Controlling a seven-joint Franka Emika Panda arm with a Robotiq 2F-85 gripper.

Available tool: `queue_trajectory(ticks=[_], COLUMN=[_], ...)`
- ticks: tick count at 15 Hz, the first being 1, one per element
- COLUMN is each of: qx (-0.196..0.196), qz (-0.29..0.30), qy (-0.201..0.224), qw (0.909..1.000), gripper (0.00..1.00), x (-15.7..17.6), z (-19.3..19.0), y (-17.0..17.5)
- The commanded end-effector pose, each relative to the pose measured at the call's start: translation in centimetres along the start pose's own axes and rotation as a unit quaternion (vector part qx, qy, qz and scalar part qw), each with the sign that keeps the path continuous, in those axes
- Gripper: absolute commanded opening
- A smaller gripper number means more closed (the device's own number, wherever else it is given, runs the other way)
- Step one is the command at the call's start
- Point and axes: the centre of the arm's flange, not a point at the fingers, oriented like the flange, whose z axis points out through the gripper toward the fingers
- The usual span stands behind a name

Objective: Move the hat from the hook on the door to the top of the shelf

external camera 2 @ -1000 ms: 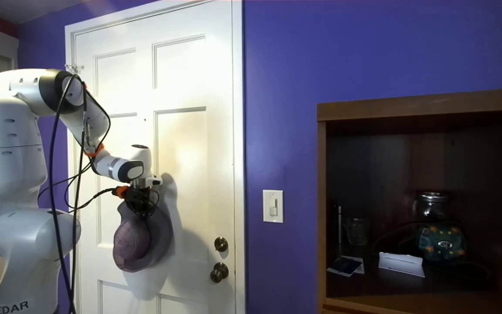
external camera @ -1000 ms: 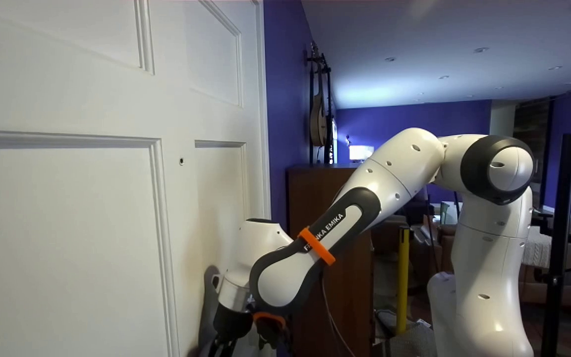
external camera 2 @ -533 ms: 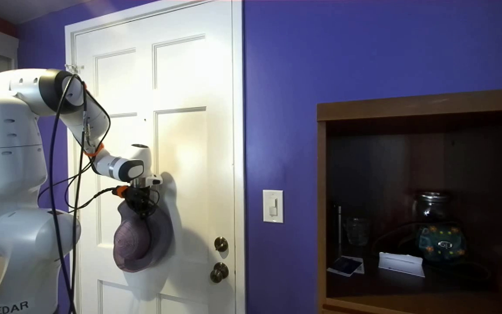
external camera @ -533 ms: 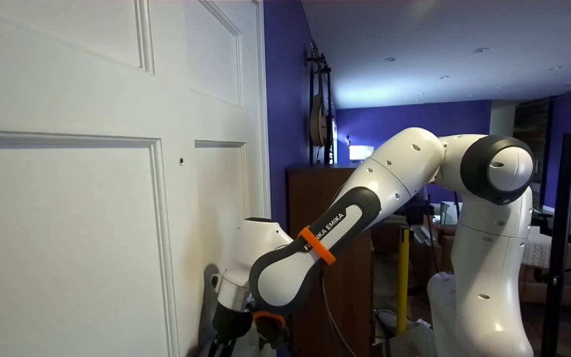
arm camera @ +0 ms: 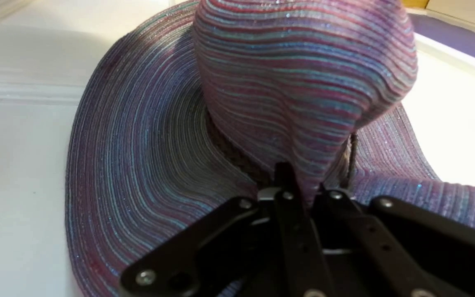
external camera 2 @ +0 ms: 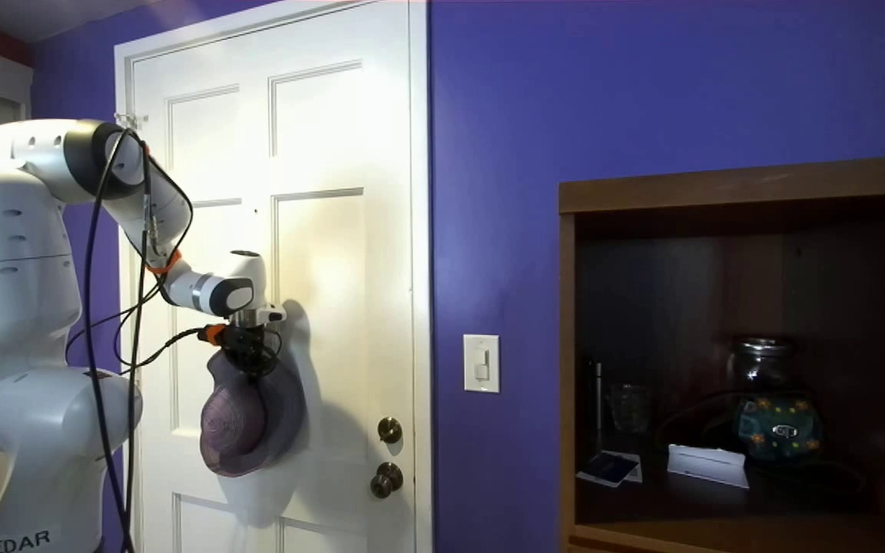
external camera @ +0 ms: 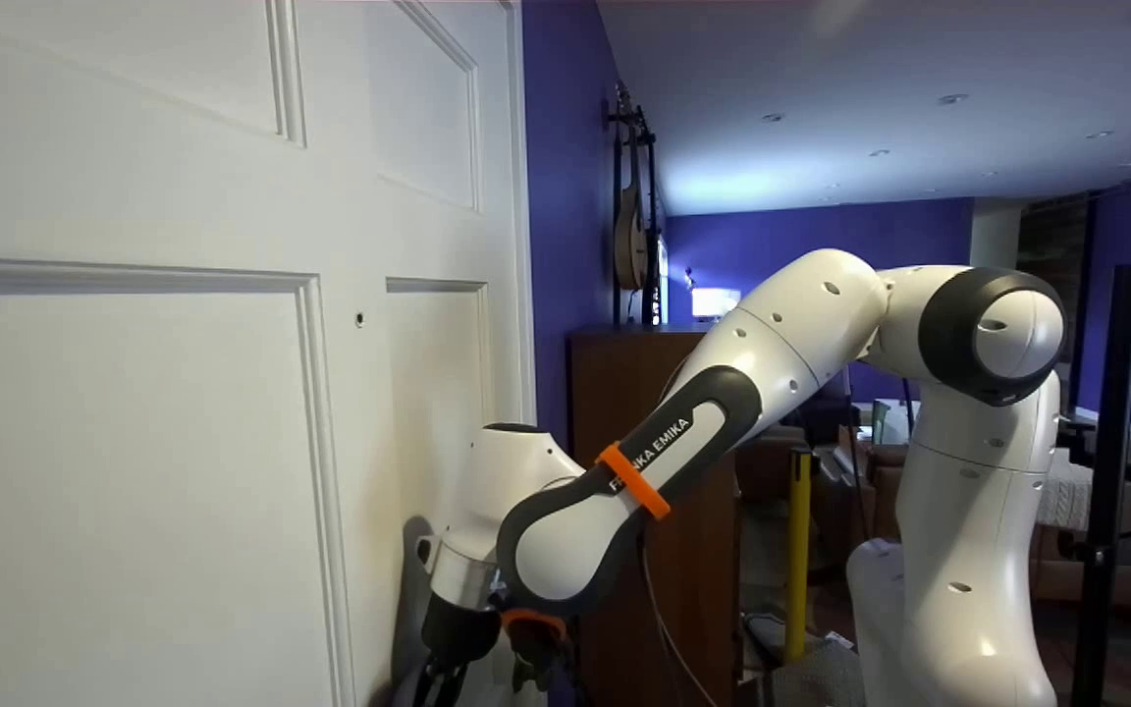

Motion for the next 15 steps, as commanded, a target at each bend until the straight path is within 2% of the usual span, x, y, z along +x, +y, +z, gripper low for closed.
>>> queue_trajectory(ticks=[1, 8, 15], qx=[-0.011, -0.037, -0.071], qz=[-0.005, -0.013, -0.002], qy=[0.007, 0.007, 0.016], qw=[0.9999, 0.9992, 0.9974], gripper=[0.02, 0.02, 0.02], x=[0.7, 0.9, 1.1], z=[-2.8, -6.4, -11.6], y=[-0.7, -0.4, 1.6])
